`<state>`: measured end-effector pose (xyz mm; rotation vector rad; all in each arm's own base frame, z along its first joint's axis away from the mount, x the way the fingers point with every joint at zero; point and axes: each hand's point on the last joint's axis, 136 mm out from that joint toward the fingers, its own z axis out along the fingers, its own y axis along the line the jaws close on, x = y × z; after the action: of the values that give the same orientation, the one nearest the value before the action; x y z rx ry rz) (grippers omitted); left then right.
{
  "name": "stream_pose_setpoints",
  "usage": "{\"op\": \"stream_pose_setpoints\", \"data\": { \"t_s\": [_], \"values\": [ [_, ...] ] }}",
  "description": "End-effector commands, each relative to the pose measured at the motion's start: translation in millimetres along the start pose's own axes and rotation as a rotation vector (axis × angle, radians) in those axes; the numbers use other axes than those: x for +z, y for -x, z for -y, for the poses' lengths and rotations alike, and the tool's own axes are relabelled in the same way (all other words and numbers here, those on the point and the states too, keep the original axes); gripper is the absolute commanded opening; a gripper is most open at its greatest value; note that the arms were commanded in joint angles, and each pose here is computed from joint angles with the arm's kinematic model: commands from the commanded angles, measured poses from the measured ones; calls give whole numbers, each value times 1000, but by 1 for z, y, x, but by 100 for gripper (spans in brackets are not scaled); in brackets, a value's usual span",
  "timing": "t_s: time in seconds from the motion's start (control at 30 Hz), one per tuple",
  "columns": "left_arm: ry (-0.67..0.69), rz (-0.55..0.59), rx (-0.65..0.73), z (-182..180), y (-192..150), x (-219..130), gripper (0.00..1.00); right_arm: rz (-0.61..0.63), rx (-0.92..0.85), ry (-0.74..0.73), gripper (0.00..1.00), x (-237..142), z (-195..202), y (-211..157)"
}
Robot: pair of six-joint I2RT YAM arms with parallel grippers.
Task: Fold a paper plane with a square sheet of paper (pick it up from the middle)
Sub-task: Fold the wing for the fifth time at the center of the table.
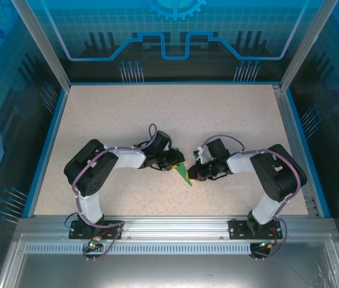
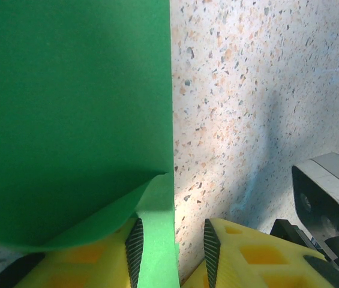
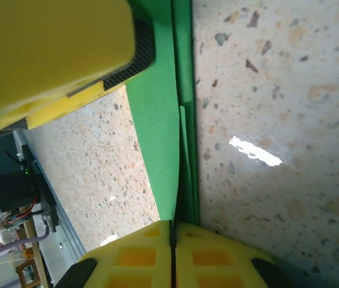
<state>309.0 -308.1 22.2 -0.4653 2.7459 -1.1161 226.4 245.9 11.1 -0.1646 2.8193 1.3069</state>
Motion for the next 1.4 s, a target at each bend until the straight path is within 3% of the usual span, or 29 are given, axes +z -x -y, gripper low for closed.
{"op": "stream_pose_setpoints", "data": {
  "t_s": [0.0,0.17,0.53,0.83,1.37],
  "values": [
    [142,-54,-51,-41,-15,9,36,-121,47,-136,6,8,28,-40],
    [145,-53,-49,-39,-14,8,36,-150,80,-219,6,10,47,-52],
    [159,-53,-43,-40,-14,7,35,-110,44,-125,11,-7,13,-48],
    [161,-58,-44,-39,-13,8,35,-174,141,-259,4,-2,48,-65],
    [174,-64,-44,-40,-14,8,35,-184,151,-232,10,-15,35,-76]
  ]
}}
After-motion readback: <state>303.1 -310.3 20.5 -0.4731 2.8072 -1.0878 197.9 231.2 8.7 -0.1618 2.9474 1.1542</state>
